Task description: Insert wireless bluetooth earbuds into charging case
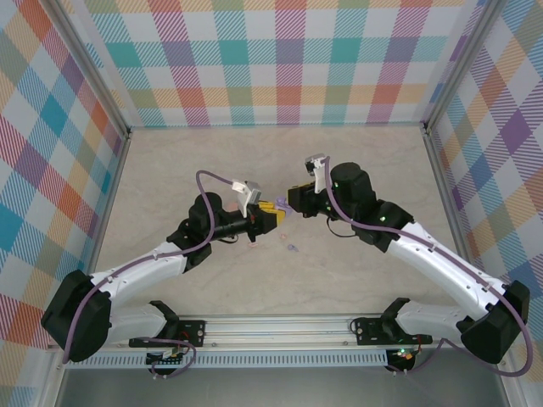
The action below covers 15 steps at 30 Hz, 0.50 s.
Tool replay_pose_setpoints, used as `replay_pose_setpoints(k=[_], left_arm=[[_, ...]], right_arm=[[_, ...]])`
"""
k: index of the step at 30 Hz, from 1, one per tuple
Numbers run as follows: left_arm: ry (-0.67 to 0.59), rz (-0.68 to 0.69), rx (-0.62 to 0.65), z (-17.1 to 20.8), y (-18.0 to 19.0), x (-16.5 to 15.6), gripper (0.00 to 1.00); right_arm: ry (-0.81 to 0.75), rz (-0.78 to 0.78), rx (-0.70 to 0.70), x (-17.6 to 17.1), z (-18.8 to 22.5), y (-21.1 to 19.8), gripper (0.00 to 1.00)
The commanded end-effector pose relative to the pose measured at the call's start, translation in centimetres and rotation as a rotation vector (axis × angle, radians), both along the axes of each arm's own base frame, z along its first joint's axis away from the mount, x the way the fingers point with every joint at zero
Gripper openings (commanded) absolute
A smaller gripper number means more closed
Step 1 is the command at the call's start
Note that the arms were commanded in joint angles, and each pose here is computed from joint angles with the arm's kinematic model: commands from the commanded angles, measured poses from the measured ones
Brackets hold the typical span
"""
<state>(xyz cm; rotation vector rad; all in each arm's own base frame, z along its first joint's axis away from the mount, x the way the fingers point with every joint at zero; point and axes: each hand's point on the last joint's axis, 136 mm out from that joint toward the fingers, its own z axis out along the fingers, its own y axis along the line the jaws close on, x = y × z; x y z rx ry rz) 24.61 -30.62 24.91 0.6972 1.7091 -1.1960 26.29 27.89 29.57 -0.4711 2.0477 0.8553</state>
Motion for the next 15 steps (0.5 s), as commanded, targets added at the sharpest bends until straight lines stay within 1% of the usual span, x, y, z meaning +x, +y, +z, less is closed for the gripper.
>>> replay_pose_setpoints(k=[1, 15], left_arm=[[-0.033, -0.013, -0.062, 2.6, -0.7, 0.0, 0.19], [-0.006, -0.011, -0.09, 3.2, -0.8, 0.1, 0.19]], right_arm=[[-0.016, 0.0, 0.02, 0.3, 0.4, 0.6, 0.24], [-0.003, -0.001, -0.005, 0.5, -0.7, 0.9, 0.24]])
